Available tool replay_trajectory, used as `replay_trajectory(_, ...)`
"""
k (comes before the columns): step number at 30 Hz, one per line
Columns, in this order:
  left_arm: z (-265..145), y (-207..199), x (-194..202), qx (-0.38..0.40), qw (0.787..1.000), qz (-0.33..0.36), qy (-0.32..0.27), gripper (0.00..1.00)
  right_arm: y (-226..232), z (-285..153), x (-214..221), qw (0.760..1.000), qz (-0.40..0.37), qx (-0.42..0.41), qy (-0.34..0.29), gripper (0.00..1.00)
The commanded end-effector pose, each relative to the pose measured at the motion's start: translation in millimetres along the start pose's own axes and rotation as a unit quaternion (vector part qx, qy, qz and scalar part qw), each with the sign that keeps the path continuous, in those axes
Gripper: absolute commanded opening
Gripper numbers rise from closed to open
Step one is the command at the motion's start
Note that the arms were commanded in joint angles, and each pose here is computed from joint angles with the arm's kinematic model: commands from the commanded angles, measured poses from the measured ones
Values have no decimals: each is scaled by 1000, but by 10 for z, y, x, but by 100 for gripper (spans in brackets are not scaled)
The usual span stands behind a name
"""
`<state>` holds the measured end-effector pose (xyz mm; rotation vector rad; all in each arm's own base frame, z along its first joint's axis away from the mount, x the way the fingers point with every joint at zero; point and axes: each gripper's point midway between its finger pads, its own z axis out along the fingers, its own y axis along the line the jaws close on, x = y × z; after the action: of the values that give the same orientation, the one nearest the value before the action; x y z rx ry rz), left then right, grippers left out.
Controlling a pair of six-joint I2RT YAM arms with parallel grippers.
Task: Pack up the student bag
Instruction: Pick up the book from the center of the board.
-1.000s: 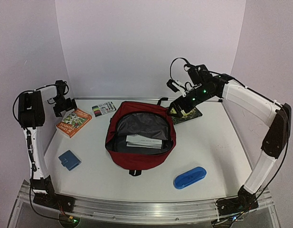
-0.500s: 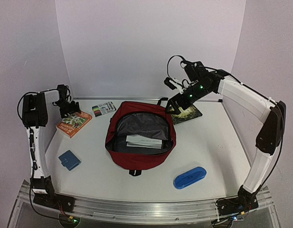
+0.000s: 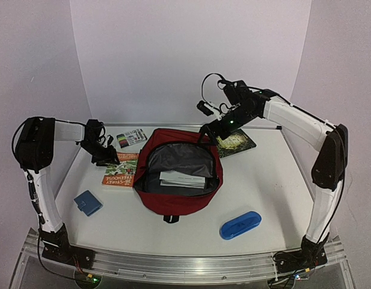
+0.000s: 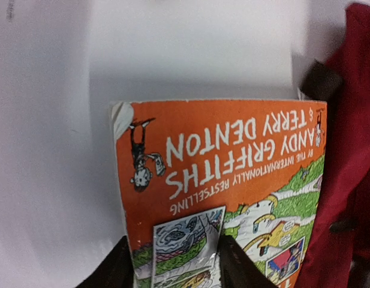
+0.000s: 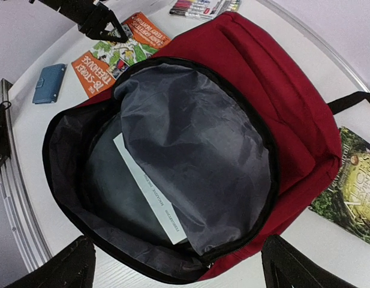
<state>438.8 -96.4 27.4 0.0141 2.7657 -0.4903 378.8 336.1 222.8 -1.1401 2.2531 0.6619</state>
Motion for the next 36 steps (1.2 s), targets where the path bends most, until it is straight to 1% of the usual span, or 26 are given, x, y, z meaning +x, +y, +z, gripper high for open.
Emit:
replay_trajectory(1,39,-17,540,11,998,-28,56,40,335,138,-178,999,-13,-48,-14,96)
replay_trajectory(6,-142,-274,479,72,994,-74,32,41,570,253,-266,997,-29,-66,-18,95)
replay_trajectory(10,-316,-549,385,142,984,-105,16,40,588,364,-277,997,-23,-68,-14,95)
replay_trajectory(14,-448,-707,294,185,976,-115,-6,35,552,407,-294,998,-20,-62,-14,96)
replay_trajectory(19,-580,-805,174,207,971,-117,-27,27,551,378,-323,998,-22,-59,-19,96)
replay_trajectory(25,-613,-907,141,240,964,-113,-30,20,548,331,-313,998,-26,-53,-21,96)
replay_trajectory(26,-594,-916,149,247,962,-115,-28,20,549,324,-311,998,-27,-52,-21,96)
replay_trajectory(27,-571,-932,160,255,960,-116,-25,23,551,316,-306,998,-27,-51,-21,96)
replay_trajectory(30,-462,-919,197,262,957,-127,-11,36,547,301,-301,998,-29,-48,-21,96)
replay_trajectory(31,-425,-912,206,263,956,-130,-6,38,546,295,-304,998,-30,-48,-21,96)
replay_trajectory(34,-297,-880,234,264,954,-142,8,40,546,281,-317,998,-30,-46,-23,97)
replay_trajectory(36,-225,-845,246,258,955,-148,14,36,542,276,-321,998,-31,-45,-24,97)
